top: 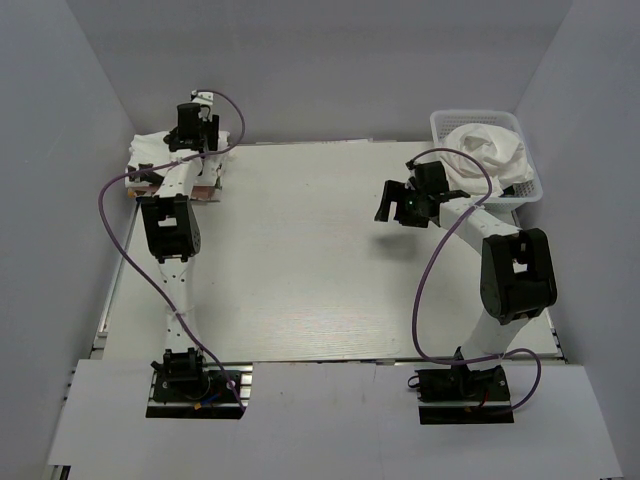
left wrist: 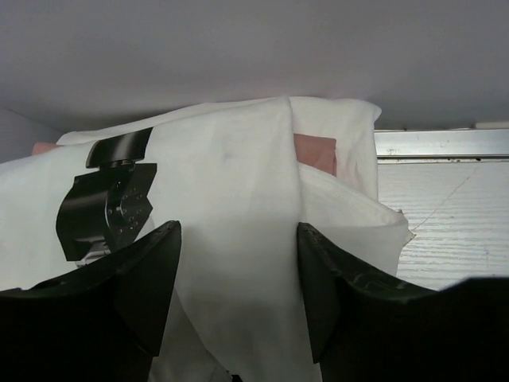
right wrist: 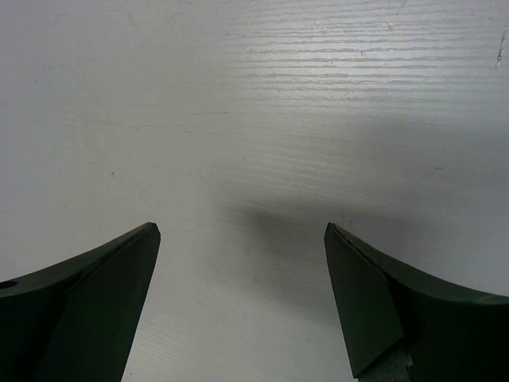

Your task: Fold and stack the t-shirts

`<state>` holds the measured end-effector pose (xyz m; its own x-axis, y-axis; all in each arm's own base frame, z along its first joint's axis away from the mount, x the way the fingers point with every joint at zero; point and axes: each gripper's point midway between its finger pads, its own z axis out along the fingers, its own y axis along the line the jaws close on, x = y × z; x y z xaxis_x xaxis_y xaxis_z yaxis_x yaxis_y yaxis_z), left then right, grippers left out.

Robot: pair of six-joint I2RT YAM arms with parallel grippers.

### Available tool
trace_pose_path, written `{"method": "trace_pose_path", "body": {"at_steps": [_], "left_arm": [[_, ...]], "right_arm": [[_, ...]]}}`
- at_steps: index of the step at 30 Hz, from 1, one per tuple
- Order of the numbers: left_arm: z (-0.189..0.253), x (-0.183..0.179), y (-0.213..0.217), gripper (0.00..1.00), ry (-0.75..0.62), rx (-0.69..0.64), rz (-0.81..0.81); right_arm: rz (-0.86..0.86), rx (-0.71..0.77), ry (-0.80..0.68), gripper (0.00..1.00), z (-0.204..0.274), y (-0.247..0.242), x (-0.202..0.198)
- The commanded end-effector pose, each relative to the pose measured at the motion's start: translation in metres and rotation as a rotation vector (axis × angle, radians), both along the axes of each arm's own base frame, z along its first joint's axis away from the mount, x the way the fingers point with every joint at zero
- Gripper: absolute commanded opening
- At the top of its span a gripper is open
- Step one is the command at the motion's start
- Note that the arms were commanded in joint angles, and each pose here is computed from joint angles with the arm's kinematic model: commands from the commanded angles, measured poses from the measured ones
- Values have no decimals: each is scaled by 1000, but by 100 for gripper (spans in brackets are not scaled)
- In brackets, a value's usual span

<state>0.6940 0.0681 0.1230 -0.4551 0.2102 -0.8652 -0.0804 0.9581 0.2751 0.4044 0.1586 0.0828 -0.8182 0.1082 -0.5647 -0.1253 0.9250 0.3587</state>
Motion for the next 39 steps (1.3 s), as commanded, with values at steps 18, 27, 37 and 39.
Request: {"method": "trace_pose_path", "body": {"at_steps": [18,27,37,39], "left_arm": [[-6,-5,-13,62,29,41,-6],[2,-7,-12,27,18,35,9],[86,-7,-33,0,-131,-11,-70],[94,-12,-38,0,-142,-21,-95]], "right_arm": [[2,-35,-20,90,6,-7,3],[1,-35,-39,90,13,-8,-1],[14,0,-45,90,16,-1,-3],[12,14,-33,90,12,-1,-7]]}}
